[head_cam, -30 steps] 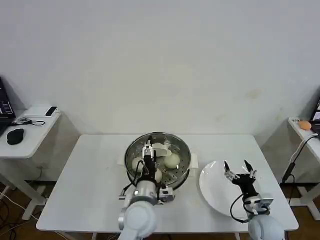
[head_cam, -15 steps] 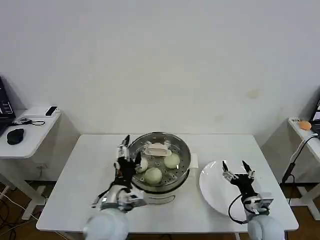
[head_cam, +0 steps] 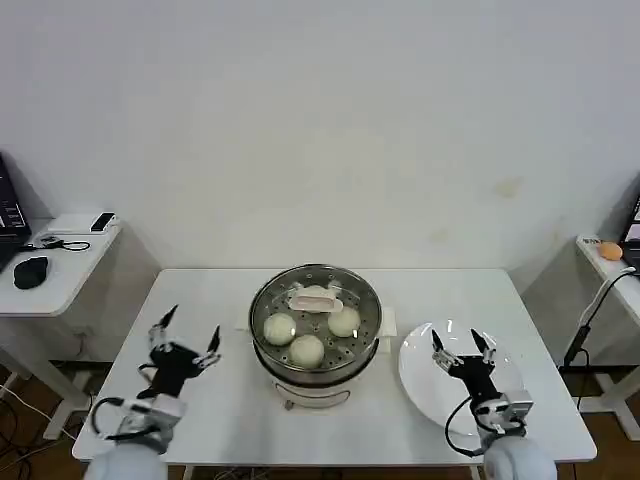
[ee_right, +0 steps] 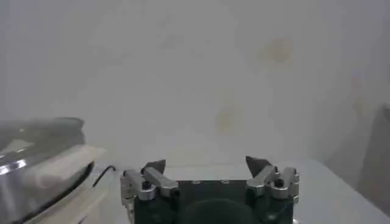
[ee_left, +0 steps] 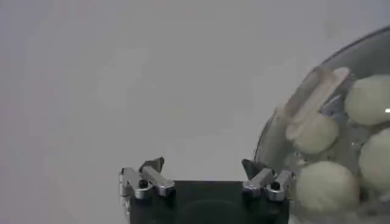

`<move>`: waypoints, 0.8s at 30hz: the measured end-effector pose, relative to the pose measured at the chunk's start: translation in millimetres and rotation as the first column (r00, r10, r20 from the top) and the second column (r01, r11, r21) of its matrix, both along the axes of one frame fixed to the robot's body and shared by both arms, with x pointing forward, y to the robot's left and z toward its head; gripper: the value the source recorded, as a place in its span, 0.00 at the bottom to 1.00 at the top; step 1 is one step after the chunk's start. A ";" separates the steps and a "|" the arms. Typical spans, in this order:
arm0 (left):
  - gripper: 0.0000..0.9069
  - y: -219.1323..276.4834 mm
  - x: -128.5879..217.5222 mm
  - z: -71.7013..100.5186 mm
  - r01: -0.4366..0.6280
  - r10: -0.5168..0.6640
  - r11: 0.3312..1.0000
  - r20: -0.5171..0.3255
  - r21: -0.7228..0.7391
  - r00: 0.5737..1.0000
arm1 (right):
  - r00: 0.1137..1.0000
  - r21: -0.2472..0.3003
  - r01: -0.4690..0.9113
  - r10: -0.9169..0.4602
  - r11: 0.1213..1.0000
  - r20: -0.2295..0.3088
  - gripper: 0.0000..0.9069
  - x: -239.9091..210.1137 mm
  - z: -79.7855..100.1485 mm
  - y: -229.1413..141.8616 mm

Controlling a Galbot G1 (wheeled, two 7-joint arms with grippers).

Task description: Take steamed baozi put them in steamer then cover it.

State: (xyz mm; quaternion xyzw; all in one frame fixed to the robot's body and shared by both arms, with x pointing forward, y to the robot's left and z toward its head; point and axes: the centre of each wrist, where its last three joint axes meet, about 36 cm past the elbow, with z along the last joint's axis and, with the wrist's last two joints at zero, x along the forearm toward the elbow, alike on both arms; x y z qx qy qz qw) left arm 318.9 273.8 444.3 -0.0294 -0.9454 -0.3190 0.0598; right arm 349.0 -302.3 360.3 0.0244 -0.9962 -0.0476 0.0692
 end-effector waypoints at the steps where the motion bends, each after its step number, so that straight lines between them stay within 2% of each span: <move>1: 1.00 6.8 -2.3 -4.8 -0.013 0.013 1.000 -0.012 -0.023 1.000 | 1.000 -0.001 0.001 -0.001 1.000 -0.002 1.00 0.8 0.0 0.9; 9: 1.00 44.3 -21.9 -29.6 -0.094 0.078 0.977 -0.088 -0.190 0.993 | 0.999 -0.002 0.020 -0.020 1.000 -0.041 1.00 -0.3 -6.2 2.1; 17: 1.00 58.1 -32.4 -35.5 -0.121 0.092 0.957 -0.117 -0.264 0.989 | 0.997 0.009 0.035 -0.034 0.999 -0.068 1.00 -3.0 -13.2 5.6; 24: 1.00 56.0 -36.6 -40.4 -0.128 0.091 0.939 -0.129 -0.318 0.987 | 0.997 -0.002 0.040 -0.040 0.999 -0.064 1.00 -4.5 -12.7 6.1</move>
